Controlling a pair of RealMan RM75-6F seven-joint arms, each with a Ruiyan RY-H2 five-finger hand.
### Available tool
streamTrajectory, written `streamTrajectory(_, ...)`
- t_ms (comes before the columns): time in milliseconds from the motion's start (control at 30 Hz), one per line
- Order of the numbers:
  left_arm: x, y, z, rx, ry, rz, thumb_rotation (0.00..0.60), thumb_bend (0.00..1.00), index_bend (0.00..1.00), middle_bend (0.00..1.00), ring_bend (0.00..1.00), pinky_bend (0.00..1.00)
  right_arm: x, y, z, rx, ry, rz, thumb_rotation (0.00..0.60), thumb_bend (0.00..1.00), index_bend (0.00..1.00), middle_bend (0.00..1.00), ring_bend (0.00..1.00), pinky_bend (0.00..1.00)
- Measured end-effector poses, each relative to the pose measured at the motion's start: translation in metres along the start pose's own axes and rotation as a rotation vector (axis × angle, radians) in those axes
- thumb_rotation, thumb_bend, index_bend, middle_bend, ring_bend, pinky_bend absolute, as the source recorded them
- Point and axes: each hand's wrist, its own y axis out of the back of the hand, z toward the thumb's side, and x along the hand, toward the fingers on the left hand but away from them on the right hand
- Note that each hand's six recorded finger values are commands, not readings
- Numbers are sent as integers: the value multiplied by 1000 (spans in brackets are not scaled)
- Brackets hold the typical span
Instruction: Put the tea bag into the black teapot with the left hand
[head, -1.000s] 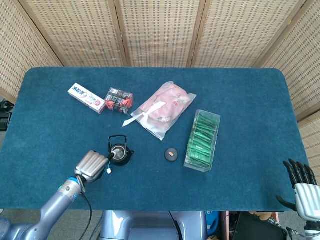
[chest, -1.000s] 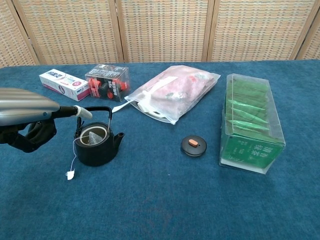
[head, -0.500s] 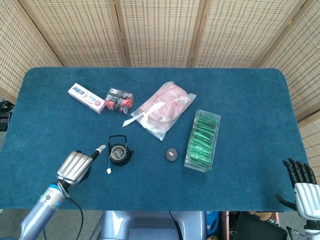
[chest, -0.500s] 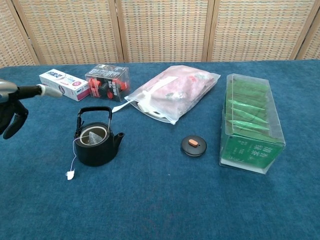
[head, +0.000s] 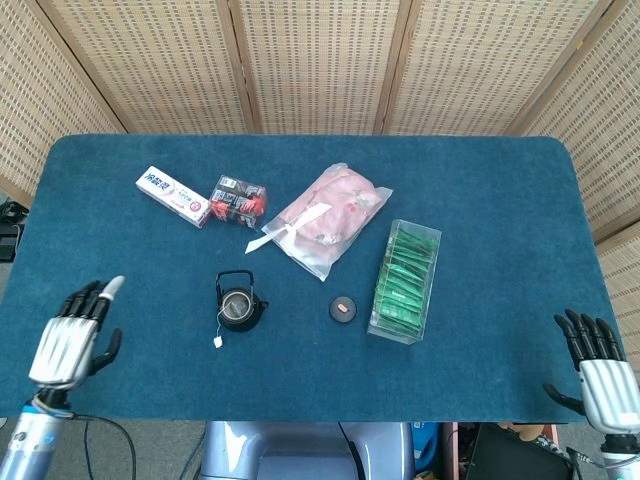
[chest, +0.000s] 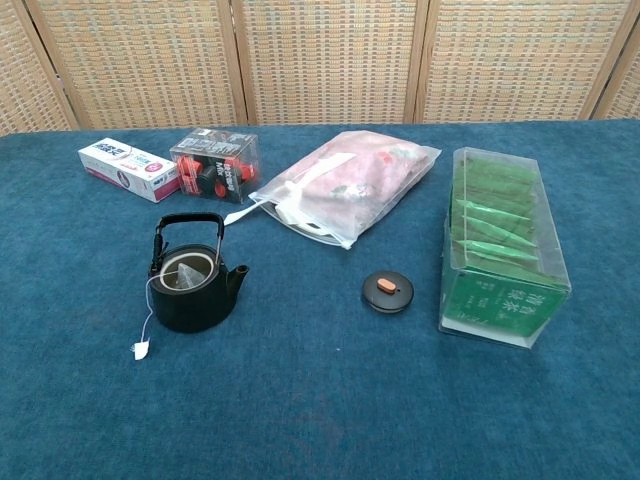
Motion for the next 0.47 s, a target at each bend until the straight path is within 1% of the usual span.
streamTrajectory(200, -24, -1, -24, -44, 59, 38, 600, 462, 0, 0, 0, 0, -2, 1, 8, -1, 30, -3, 600, 71, 92, 121, 0, 84)
streamTrajectory(467, -42, -3, -36, -55, 95, 44, 600, 462, 0, 0, 0, 0, -3, 1, 13, 7, 40, -3, 600, 72, 92, 122, 0, 84)
